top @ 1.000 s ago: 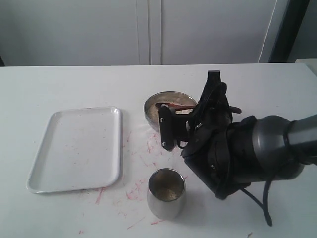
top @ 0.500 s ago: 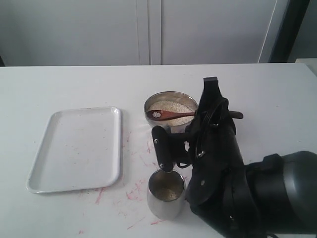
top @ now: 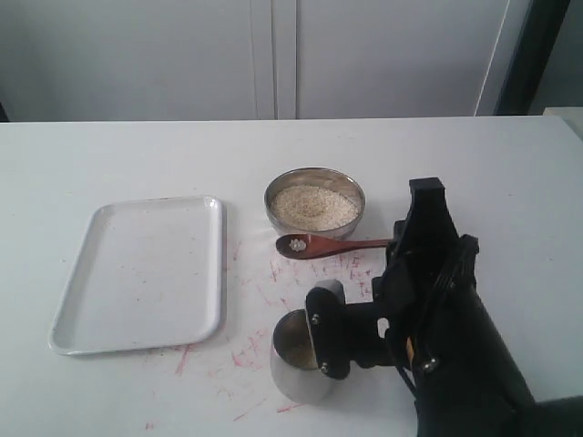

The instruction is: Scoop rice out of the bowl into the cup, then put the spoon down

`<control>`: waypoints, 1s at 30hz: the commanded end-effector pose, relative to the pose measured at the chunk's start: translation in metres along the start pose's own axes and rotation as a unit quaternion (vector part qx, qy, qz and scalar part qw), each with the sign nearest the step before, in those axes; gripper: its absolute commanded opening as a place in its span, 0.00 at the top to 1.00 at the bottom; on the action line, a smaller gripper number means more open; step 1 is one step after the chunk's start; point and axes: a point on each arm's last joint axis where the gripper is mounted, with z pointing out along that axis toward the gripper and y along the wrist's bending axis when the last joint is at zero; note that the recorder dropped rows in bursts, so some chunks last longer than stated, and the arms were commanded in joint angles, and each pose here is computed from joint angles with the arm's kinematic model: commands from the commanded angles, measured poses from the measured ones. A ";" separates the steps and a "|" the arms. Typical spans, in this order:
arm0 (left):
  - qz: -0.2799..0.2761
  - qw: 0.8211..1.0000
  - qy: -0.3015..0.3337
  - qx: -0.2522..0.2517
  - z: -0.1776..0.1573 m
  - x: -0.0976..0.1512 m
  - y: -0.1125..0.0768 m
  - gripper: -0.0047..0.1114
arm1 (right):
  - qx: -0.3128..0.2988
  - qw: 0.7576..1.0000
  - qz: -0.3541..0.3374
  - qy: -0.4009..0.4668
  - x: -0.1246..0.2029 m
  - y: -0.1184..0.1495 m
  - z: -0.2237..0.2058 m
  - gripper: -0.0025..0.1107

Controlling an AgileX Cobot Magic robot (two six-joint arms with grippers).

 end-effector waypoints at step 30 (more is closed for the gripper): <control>-0.003 1.000 0.019 0.006 0.001 0.006 -0.001 0.84 | -0.038 0.991 -0.130 -0.013 0.002 0.022 -0.049 0.98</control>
